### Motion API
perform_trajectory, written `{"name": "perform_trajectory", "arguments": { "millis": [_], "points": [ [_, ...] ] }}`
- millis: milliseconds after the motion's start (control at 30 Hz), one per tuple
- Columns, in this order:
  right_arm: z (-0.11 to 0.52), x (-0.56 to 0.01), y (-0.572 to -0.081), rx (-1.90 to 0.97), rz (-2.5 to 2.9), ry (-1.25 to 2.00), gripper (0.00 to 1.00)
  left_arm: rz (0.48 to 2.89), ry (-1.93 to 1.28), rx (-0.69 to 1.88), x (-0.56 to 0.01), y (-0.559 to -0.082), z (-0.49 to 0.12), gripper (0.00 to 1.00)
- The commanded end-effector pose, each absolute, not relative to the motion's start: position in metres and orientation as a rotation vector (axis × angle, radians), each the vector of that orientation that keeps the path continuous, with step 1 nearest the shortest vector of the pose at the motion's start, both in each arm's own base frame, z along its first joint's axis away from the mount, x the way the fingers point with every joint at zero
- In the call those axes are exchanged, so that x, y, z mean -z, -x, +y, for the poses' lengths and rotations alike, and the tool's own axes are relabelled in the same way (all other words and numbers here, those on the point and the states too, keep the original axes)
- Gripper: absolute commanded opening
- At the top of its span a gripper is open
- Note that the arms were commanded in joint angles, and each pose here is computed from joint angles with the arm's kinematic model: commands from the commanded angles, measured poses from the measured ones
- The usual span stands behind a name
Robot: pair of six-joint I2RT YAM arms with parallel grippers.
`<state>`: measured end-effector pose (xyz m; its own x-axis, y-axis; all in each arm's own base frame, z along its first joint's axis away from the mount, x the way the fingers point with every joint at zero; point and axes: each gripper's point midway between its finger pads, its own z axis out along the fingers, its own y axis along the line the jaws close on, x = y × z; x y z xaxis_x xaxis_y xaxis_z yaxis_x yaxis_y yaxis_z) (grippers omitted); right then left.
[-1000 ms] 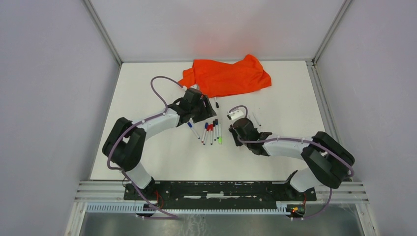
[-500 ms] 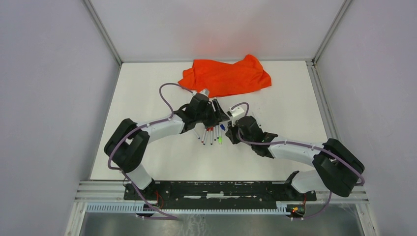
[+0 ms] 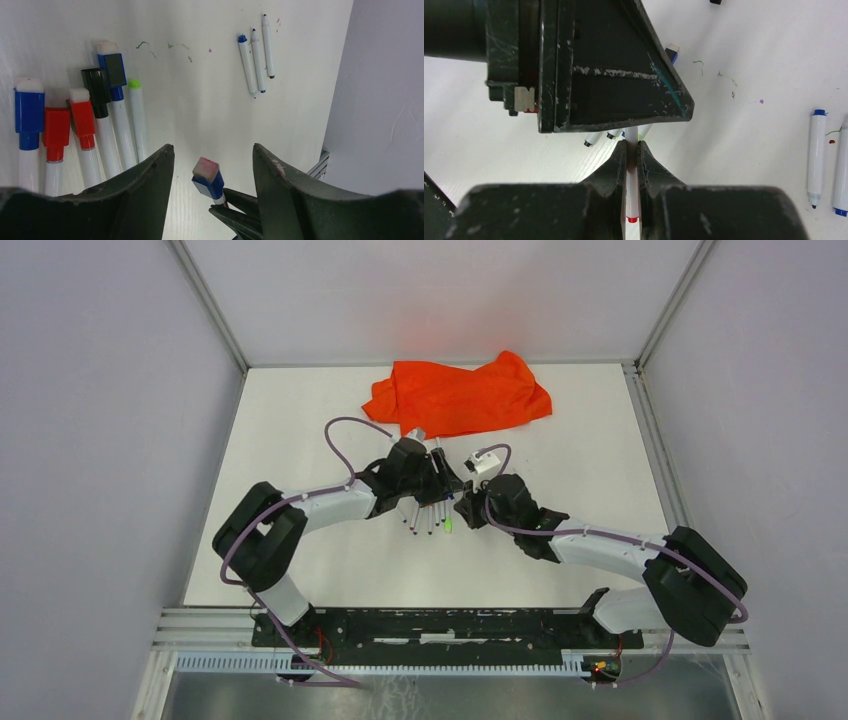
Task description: Open the pen caps
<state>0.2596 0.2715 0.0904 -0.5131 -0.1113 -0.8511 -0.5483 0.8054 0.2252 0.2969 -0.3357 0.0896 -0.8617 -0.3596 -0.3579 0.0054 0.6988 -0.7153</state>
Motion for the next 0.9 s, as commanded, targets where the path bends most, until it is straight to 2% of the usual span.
{"name": "perform_trajectory", "arguments": {
  "millis": [0,167,633,867],
  "points": [
    [0.28,-0.116,-0.264,-0.659,1.984,0.448,0.0,2.374,0.314,1.081,-0.099,-0.3,-0.342,0.61],
    [0.281,-0.113,-0.263,-0.672,1.984,0.439,0.0,2.355,0.332,1.101,-0.101,-0.297,-0.342,0.51],
    [0.281,-0.107,-0.255,-0.719,1.987,0.432,0.0,2.3,0.384,1.081,-0.11,-0.298,-0.333,0.39],
    [0.284,-0.108,-0.254,-0.748,1.983,0.423,0.0,2.292,0.369,1.116,-0.113,-0.295,-0.338,0.27]
  ]
}}
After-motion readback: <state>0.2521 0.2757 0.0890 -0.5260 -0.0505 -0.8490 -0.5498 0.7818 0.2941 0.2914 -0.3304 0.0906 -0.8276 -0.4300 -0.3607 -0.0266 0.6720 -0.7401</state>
